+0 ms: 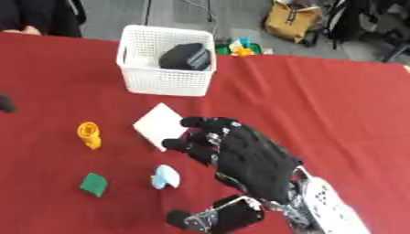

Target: Pick up objects on the table and place them in the box.

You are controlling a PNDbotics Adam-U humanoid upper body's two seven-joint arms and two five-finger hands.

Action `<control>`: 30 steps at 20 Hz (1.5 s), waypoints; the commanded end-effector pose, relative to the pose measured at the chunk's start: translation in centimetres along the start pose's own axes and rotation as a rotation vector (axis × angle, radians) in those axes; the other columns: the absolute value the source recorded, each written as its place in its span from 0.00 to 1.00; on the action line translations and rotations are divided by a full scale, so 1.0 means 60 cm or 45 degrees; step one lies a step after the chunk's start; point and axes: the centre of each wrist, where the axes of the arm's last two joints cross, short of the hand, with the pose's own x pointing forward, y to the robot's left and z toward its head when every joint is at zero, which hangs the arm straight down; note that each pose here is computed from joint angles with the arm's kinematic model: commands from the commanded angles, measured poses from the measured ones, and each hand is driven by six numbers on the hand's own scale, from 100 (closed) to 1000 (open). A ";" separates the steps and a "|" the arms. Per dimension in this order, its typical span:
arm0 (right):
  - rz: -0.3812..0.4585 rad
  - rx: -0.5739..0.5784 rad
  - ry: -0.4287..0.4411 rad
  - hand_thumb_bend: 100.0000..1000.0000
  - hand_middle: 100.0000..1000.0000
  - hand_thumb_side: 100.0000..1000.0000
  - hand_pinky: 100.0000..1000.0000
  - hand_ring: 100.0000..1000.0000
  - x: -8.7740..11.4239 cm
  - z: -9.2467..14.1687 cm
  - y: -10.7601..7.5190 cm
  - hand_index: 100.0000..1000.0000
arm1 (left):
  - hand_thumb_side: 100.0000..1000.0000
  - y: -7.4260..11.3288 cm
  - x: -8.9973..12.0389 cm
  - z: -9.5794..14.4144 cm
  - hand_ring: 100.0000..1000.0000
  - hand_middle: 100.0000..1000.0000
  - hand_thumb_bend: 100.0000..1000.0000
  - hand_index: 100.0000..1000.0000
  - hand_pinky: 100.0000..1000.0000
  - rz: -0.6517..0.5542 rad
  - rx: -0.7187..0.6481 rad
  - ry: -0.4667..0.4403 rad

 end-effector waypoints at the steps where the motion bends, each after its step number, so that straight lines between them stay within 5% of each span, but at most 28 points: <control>1: -0.021 -0.009 0.008 0.66 0.40 0.63 0.57 0.85 0.002 -0.004 -0.014 0.95 | 0.88 0.001 0.008 -0.008 0.37 0.47 0.01 0.68 0.27 0.006 -0.015 -0.031; 7: -0.121 -0.086 0.120 0.55 0.33 0.62 0.50 0.83 0.003 -0.010 -0.017 0.94 | 0.88 -0.001 0.008 -0.007 0.37 0.47 0.01 0.68 0.27 0.018 -0.026 -0.028; 11: -0.180 -0.200 0.195 0.40 0.20 0.74 0.40 0.79 0.003 -0.013 -0.019 0.84 | 0.88 -0.003 0.009 -0.008 0.37 0.48 0.01 0.68 0.27 0.026 -0.032 -0.027; 30: -0.277 -0.035 0.264 0.37 0.14 0.81 0.37 0.76 0.025 -0.026 -0.008 0.75 | 0.88 -0.008 0.010 -0.012 0.37 0.48 0.02 0.68 0.27 0.057 -0.050 -0.032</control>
